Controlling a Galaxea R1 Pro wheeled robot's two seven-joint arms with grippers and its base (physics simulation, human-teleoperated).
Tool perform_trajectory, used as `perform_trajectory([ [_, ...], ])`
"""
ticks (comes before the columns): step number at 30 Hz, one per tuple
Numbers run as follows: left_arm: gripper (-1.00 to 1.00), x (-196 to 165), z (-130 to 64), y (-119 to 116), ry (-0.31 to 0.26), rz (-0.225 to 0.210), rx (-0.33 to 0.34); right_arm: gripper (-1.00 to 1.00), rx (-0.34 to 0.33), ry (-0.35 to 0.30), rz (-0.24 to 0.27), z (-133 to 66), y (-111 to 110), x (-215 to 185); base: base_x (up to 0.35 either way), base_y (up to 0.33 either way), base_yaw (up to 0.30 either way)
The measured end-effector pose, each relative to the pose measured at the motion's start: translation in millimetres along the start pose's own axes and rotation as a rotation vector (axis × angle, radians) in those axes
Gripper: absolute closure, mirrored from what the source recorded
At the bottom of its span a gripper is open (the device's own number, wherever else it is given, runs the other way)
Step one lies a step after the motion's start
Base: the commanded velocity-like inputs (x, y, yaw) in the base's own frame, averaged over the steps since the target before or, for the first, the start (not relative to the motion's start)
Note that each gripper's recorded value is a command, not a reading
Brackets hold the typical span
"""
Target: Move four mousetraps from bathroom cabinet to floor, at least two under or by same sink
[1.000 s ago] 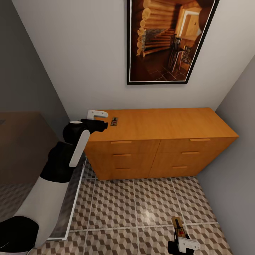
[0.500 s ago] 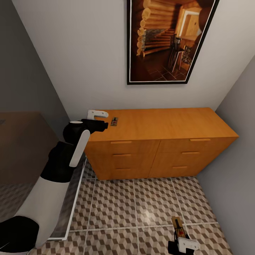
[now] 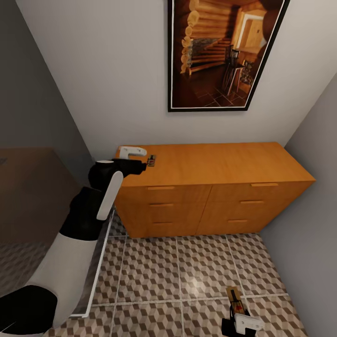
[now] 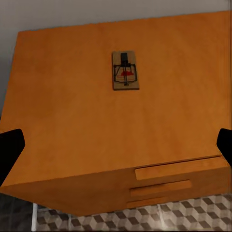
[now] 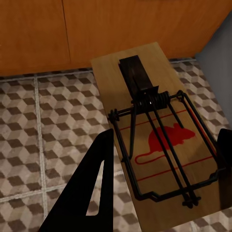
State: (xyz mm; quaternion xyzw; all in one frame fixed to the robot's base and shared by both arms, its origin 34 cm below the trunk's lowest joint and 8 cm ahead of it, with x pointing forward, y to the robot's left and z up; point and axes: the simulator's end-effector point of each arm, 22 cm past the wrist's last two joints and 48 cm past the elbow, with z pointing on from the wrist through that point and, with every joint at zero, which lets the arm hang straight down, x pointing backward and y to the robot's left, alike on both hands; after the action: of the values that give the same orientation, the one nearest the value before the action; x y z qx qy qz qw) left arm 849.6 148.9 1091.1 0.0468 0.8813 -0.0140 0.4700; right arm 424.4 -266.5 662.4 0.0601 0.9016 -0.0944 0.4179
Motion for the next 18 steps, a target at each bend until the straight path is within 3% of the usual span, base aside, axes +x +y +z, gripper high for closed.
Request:
perform_trajectory([
  [18,-1.00,10.0,6.0,-3.9,0.030,-0.001,0.004,1.00,-0.006,0.002,0.008,-1.5,6.7,0.3,0.000,0.000,0.000],
])
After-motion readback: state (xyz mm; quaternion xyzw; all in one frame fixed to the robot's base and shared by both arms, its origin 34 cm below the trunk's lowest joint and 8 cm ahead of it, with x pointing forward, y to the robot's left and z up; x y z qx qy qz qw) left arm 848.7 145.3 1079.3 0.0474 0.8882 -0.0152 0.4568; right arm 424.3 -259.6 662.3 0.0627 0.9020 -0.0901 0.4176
